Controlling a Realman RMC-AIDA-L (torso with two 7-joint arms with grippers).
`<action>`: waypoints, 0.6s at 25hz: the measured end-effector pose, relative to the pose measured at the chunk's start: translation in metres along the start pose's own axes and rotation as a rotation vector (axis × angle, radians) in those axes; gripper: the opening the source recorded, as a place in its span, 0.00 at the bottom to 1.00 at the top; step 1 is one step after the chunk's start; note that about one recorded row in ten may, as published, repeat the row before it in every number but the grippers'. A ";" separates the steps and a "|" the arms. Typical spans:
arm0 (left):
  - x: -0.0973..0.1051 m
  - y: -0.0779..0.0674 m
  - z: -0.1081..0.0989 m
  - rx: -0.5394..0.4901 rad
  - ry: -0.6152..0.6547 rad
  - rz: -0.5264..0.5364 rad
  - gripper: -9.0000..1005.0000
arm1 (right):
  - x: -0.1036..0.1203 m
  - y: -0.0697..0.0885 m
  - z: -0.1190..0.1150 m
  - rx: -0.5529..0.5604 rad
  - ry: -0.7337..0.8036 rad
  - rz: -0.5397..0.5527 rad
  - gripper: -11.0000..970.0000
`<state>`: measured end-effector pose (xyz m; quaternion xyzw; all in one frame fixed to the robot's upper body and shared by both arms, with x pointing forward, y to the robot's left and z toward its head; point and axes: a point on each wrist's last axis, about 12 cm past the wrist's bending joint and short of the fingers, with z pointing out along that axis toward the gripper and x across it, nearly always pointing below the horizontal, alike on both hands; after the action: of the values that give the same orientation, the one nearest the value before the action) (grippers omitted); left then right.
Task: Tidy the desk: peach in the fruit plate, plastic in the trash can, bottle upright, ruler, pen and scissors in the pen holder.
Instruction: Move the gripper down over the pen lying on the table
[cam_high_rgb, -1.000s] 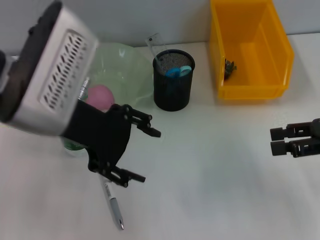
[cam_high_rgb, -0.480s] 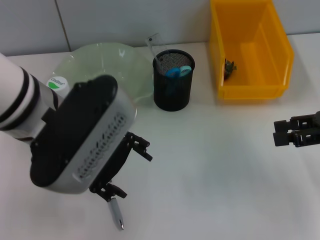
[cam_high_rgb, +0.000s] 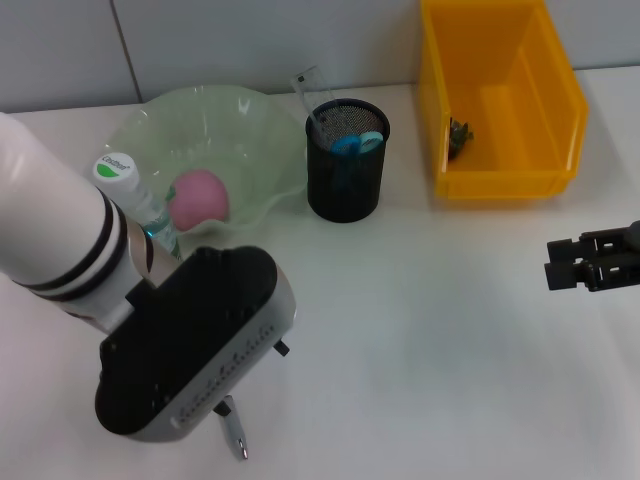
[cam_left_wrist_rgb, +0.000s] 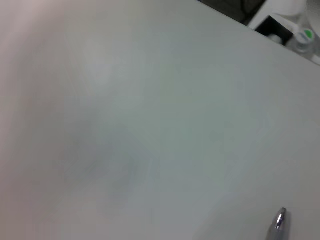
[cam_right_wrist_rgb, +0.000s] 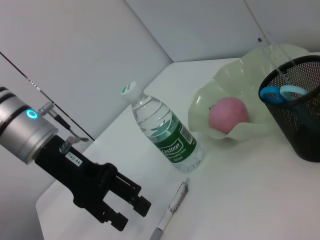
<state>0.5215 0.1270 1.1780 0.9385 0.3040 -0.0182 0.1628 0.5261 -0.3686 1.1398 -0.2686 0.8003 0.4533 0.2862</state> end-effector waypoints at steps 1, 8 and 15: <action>0.000 0.000 0.002 0.009 0.006 0.013 0.80 | 0.000 0.000 0.000 0.000 -0.001 0.001 0.78; -0.004 0.003 0.016 0.069 0.055 0.099 0.80 | 0.001 0.000 -0.001 0.004 -0.006 0.007 0.78; -0.007 0.009 0.023 0.111 0.087 0.157 0.80 | -0.001 -0.001 -0.003 0.012 -0.006 0.002 0.78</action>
<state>0.5220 0.1090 1.1597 0.9669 0.2348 0.0186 0.0979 0.5267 -0.3713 1.1413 -0.2647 0.8024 0.4496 0.2898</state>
